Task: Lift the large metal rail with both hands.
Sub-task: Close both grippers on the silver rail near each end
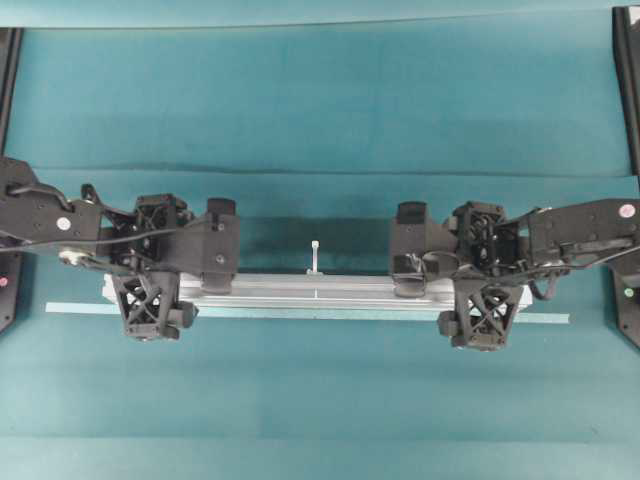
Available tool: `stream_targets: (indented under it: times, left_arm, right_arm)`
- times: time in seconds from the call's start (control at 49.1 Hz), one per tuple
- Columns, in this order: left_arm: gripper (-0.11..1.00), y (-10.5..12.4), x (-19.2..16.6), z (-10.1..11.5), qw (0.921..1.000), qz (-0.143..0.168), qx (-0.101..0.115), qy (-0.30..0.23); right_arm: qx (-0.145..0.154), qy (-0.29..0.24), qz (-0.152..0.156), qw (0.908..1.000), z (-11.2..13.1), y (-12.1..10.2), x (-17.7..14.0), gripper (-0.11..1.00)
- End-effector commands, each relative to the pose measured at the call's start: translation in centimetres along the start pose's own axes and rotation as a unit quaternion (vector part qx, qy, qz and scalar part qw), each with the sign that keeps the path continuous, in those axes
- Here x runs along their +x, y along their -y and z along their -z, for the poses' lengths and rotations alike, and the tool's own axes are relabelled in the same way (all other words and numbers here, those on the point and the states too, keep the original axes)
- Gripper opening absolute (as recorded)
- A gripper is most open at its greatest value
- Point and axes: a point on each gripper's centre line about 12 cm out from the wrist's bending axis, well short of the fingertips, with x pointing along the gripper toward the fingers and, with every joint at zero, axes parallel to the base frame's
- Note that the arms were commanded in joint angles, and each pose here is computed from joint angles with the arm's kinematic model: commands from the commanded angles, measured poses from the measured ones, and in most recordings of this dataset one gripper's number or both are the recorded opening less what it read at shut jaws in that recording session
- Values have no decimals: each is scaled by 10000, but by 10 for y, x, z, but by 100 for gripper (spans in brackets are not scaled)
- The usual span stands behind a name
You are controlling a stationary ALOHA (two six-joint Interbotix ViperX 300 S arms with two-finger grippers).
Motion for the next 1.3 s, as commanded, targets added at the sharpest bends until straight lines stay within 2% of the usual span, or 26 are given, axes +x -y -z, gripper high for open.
stream_targets:
  times: [0.0,0.265,0.713,1.08,1.182,1.222,1.284]
  left_arm:
    - [96,-2,0,-2,9999,-17,-15,130]
    - [96,-6,16,10,10000,-40,-75,30]
    - [96,-7,34,13,9999,-40,-106,98]
    - [94,-7,34,12,9998,-42,-91,152]
    - [88,-6,34,12,9998,-36,-84,160]
    - [81,-5,34,13,9998,-29,-70,160]
    - [63,-5,34,13,9999,-23,-70,152]
  right_arm:
    - [-86,-30,10,10000,1,0,7,96]
    - [-120,-45,18,9999,3,0,22,96]
    - [-141,-180,60,9997,7,2,34,96]
    - [-71,-186,82,9998,7,6,35,94]
    - [-56,-193,83,9998,7,6,36,86]
    - [-56,-193,83,9998,7,6,36,78]
    - [-62,-193,87,9998,7,6,36,62]
